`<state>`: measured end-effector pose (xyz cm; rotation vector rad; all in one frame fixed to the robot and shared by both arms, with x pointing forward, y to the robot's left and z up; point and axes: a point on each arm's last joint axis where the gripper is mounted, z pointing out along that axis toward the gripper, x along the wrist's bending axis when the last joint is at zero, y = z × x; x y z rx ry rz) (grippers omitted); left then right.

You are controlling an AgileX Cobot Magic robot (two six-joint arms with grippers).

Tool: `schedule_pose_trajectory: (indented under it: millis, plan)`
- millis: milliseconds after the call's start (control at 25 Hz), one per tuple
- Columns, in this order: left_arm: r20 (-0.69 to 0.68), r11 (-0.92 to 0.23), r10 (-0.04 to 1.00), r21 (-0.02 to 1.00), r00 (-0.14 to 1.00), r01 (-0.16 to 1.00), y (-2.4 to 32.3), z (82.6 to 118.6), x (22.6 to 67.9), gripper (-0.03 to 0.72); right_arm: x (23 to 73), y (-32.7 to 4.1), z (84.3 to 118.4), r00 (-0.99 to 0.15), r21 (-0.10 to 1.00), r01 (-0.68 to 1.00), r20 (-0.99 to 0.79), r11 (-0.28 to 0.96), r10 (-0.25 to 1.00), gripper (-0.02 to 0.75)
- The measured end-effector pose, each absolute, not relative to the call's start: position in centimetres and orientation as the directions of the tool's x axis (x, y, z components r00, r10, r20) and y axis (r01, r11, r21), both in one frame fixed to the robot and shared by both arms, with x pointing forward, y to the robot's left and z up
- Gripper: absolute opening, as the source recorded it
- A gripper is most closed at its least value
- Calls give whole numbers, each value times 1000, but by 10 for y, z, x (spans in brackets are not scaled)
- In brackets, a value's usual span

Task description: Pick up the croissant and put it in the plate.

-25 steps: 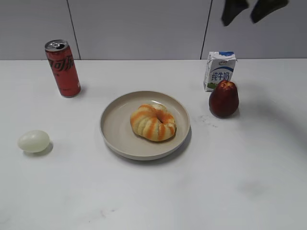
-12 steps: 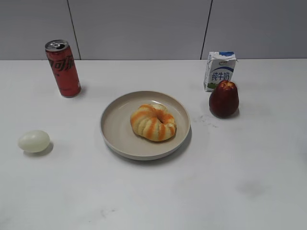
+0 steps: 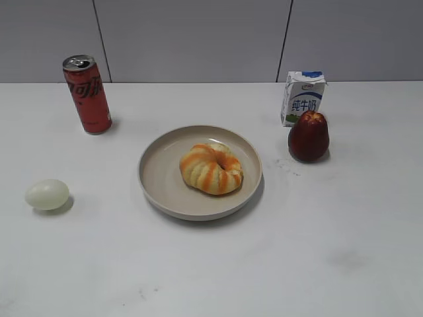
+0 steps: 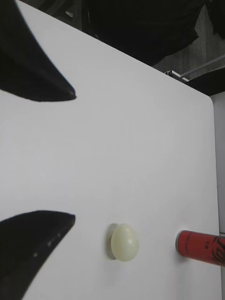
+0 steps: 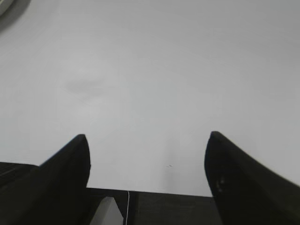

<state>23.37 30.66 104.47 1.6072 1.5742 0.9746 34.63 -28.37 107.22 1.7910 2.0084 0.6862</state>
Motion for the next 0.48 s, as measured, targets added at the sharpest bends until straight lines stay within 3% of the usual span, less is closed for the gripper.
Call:
schedule_pose_trajectory:
  millis: [480]
  plan:
    - [53, -41, 999, 869, -10, 493, 307, 1045, 234, 552, 269, -290, 1053, -140, 790, 609, 23, 68, 990, 572]
